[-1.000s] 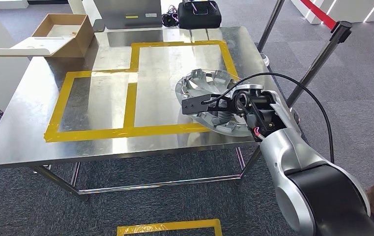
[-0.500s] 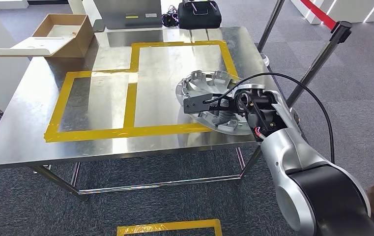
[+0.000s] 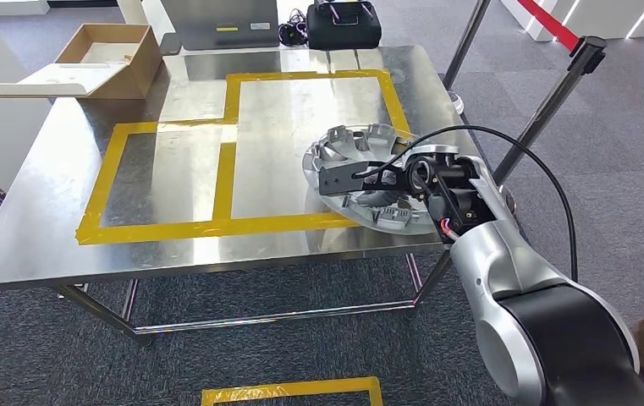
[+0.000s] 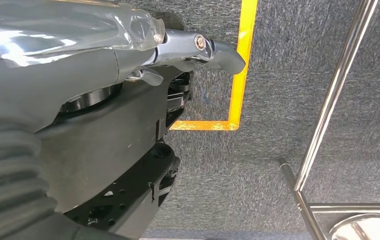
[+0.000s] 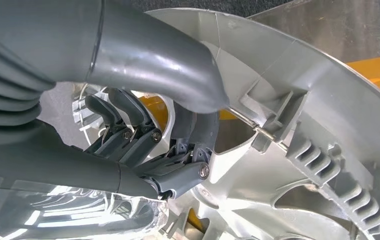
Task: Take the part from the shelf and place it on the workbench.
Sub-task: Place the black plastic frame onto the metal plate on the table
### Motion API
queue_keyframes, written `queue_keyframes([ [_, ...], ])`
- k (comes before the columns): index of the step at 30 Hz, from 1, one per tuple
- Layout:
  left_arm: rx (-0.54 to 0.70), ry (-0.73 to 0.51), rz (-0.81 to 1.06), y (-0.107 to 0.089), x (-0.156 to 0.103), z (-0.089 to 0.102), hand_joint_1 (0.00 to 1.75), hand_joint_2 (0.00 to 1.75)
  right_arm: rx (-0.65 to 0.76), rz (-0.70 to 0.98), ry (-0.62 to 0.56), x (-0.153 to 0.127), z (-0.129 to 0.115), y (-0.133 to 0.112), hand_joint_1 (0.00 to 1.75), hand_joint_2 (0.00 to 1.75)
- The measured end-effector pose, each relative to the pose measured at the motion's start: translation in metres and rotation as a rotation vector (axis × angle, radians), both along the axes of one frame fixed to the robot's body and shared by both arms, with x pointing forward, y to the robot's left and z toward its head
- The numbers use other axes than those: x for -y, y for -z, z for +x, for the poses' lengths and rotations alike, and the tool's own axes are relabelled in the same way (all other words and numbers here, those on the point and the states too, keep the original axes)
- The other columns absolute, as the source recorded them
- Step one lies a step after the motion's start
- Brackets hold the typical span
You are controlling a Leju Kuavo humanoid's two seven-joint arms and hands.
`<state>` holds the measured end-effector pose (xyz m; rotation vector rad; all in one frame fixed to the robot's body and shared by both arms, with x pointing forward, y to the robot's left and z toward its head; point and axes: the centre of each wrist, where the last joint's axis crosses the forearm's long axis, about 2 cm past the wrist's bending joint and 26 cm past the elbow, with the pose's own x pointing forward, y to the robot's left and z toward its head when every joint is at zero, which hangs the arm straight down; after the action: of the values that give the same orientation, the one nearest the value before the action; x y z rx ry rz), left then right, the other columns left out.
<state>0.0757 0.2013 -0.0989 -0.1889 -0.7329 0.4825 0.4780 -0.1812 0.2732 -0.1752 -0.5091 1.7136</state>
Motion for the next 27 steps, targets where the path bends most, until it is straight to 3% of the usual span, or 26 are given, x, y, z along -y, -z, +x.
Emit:
queue_keyframes([
  [16, 0.0, -0.018, 0.008, 0.0, 0.0, -0.001, 0.0, 0.0, 0.006, -0.022, 0.006, 0.0, 0.0, -0.001, 1.75, 0.0],
  [22, 0.007, -0.027, 0.012, 0.0, 0.0, -0.002, 0.0, 0.0, 0.043, -0.056, 0.018, 0.003, 0.005, -0.016, 1.75, 0.0],
  [23, 0.008, -0.027, 0.013, 0.0, 0.0, -0.002, 0.0, 0.0, 0.05, -0.059, 0.021, 0.004, 0.006, -0.019, 1.64, 0.0],
  [26, 0.008, -0.028, 0.013, 0.001, -0.001, -0.002, 0.0, 0.0, 0.065, -0.069, 0.034, 0.007, 0.009, -0.026, 0.33, 0.0],
  [27, 0.008, -0.028, 0.012, 0.001, -0.001, -0.002, 0.0, 0.0, 0.069, -0.074, 0.039, 0.009, 0.009, -0.027, 0.0, 0.0],
])
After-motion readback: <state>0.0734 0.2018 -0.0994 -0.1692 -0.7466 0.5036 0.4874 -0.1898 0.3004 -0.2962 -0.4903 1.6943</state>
